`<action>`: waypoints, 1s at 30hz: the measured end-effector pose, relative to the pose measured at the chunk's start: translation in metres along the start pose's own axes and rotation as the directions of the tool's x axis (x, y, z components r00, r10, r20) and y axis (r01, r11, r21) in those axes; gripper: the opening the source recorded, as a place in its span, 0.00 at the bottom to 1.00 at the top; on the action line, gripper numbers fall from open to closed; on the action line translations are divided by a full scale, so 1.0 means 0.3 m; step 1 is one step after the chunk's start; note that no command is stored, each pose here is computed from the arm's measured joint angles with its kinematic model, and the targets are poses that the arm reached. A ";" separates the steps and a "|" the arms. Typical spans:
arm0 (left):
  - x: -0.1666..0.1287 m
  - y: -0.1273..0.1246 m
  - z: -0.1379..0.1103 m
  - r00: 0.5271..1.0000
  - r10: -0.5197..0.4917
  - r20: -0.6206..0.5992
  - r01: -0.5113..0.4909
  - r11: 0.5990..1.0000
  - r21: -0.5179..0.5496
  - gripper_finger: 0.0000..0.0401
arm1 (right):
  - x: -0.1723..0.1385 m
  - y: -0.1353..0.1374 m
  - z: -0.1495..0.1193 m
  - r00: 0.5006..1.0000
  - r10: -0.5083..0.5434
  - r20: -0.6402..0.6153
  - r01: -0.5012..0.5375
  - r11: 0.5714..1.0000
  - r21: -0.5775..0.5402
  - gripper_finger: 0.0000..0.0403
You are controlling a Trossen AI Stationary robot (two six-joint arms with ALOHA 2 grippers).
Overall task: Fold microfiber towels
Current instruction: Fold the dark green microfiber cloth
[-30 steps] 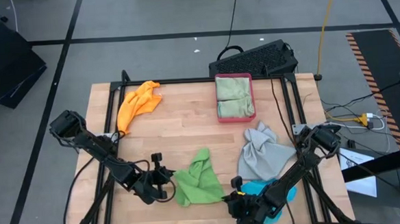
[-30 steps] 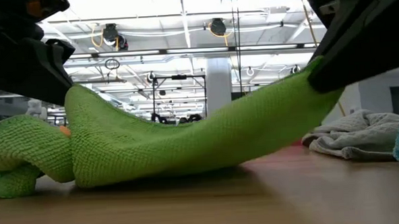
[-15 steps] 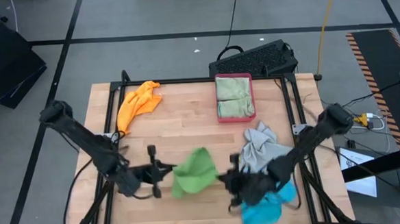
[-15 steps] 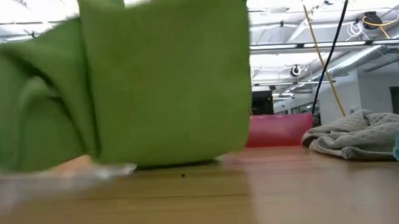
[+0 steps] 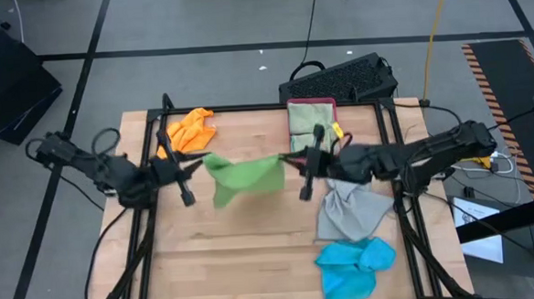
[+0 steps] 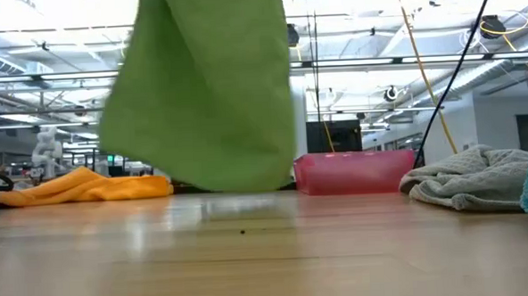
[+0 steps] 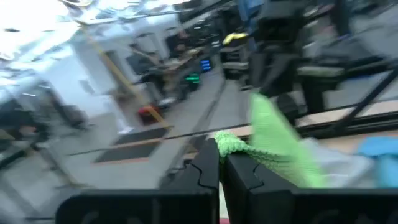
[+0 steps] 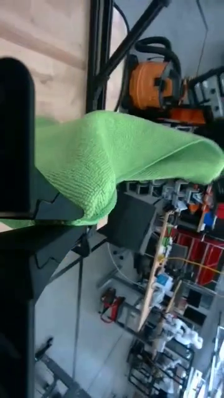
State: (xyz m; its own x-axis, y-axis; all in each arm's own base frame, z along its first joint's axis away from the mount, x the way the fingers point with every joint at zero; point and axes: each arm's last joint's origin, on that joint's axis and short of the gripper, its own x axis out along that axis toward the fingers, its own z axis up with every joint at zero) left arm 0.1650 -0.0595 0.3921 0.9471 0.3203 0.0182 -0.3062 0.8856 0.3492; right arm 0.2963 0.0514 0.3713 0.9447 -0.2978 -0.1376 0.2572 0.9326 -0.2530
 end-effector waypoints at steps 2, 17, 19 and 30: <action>-0.030 0.020 -0.006 0.998 -0.070 0.001 0.070 0.996 -0.060 0.01 | -0.005 -0.001 -0.006 0.999 0.025 -0.020 -0.025 1.000 0.009 0.00; -0.112 -0.271 -0.297 0.684 -0.652 -0.328 0.463 0.735 -0.495 0.01 | -0.034 0.304 -0.144 0.907 0.351 -0.231 -0.296 0.924 0.244 0.01; -0.118 -0.325 -0.336 0.660 -0.669 -0.343 0.474 0.724 -0.502 0.02 | -0.030 0.352 -0.173 0.890 0.373 -0.263 -0.305 0.915 0.264 0.01; -0.144 -0.524 -0.455 0.621 -0.675 -0.399 0.505 0.734 -0.455 0.03 | -0.035 0.551 -0.304 0.799 0.469 -0.376 -0.356 0.873 0.332 0.01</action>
State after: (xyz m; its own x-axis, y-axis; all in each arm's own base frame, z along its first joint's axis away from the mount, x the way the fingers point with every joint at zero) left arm 0.1592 -0.1666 0.2085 0.7566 -0.2645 -0.5981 0.2101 0.9644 -0.1607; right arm 0.3103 0.1901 0.2437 0.7989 0.1231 -0.5887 -0.0444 0.9882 0.1463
